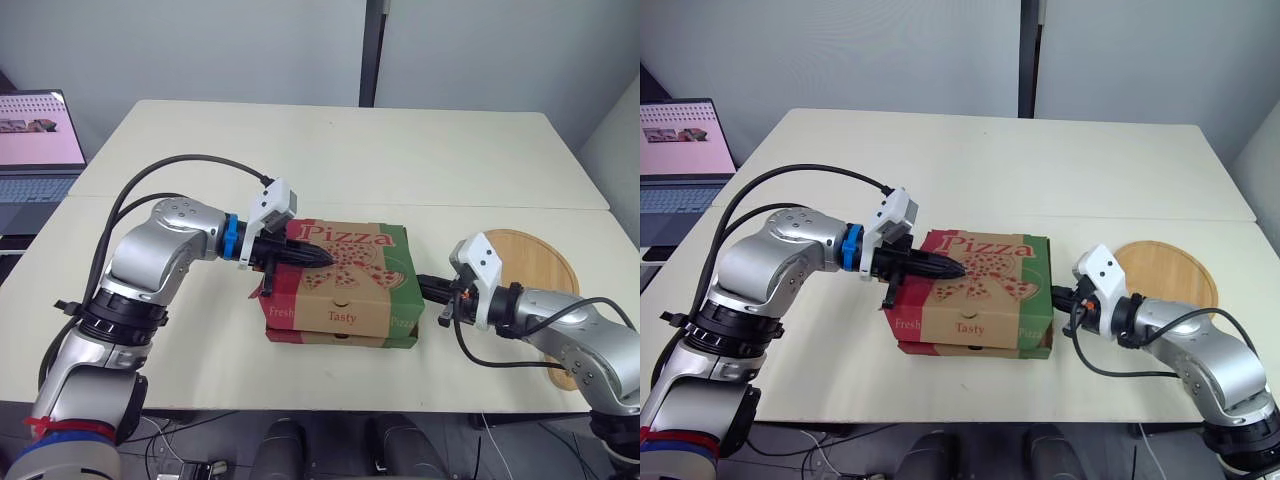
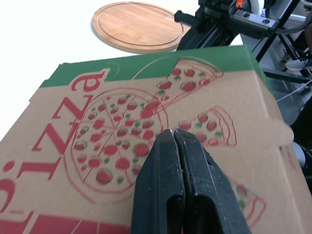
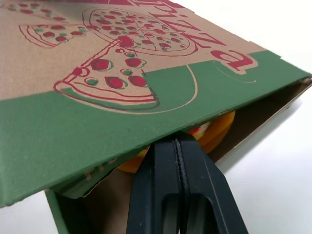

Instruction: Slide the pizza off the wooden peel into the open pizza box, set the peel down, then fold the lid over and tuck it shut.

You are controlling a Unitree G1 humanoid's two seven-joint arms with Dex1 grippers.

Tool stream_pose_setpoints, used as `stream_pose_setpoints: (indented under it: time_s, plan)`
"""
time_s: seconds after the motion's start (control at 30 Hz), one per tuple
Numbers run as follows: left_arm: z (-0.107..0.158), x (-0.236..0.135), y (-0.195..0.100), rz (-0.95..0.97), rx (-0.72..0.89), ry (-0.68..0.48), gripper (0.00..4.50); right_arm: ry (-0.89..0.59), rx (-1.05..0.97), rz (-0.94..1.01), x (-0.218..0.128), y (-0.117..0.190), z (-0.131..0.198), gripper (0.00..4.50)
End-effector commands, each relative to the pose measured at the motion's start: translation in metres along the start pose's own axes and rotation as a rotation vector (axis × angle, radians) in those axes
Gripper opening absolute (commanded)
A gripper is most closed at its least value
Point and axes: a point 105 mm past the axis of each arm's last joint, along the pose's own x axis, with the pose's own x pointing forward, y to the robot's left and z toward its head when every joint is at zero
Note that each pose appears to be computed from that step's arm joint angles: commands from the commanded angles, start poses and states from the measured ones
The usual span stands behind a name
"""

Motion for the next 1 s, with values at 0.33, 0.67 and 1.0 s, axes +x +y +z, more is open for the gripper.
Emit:
stream_pose_setpoints:
  time_s: [0.33,0.67,1.0]
  plan:
    - [-0.005,0.004,-0.001,-0.008,0.044,0.046,0.01,0.008,0.032,-0.012,-0.002,0.013,-0.004,0.0]
    - [-0.009,0.004,0.001,-0.005,0.039,0.057,0.01,0.027,-0.049,-0.05,-0.017,0.01,-0.009,0.0]
    - [-0.016,0.004,0.003,0.002,0.042,0.079,0.0,0.043,-0.173,0.029,-0.053,0.015,0.008,3.02]
